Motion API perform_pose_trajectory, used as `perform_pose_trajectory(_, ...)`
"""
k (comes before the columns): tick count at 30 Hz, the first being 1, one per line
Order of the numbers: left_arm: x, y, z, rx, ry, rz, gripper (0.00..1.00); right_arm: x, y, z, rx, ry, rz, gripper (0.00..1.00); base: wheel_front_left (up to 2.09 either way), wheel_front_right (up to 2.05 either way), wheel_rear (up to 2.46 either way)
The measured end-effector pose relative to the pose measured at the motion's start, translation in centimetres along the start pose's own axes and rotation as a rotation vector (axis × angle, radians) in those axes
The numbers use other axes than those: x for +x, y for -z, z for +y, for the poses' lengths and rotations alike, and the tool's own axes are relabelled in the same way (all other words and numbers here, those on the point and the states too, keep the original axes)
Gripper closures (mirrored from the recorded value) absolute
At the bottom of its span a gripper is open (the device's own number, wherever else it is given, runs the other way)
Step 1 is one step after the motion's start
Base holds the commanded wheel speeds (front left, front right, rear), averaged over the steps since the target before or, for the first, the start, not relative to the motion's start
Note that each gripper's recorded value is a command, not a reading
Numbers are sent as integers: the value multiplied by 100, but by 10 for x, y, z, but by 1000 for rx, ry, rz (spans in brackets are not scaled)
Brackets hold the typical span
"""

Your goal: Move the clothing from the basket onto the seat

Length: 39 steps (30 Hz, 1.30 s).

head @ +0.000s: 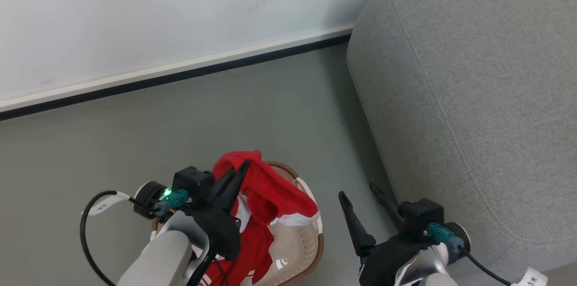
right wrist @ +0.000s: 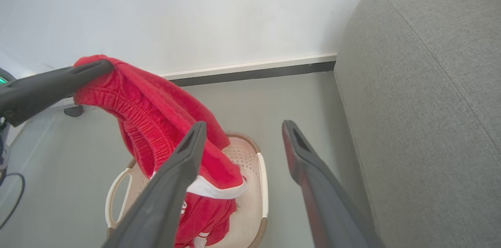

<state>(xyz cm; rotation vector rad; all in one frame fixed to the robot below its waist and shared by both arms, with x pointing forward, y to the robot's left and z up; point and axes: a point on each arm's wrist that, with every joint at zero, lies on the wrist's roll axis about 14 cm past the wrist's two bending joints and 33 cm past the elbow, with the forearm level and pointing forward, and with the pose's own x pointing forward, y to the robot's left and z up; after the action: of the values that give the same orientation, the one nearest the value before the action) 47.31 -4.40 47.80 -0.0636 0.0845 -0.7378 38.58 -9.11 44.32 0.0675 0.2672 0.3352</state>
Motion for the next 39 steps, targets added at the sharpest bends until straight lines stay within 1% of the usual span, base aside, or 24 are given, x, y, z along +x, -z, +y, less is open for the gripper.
perform_pose_trajectory(7,-10,-42,-17,48,32,-68,100,-1,6,24,-26,-70,23,0,0,0,0)
perform_pose_trajectory(15,-36,-92,-33,112,43,-131,100,-9,24,48,-72,-133,87,0,0,0,0)
perform_pose_trajectory(21,-59,-119,-39,143,33,-158,100,-8,14,61,-110,-172,54,0,0,0,0)
perform_pose_trajectory(29,-81,-136,-61,120,63,-175,100,-7,0,82,-150,-233,10,0,0,0,0)
perform_pose_trajectory(38,-90,-138,-77,67,103,-173,100,-3,-11,93,-157,-269,-25,0,0,0,0)
perform_pose_trajectory(39,-90,-138,-77,67,103,-175,100,-2,-13,93,-156,-271,-28,27,0,0,0)
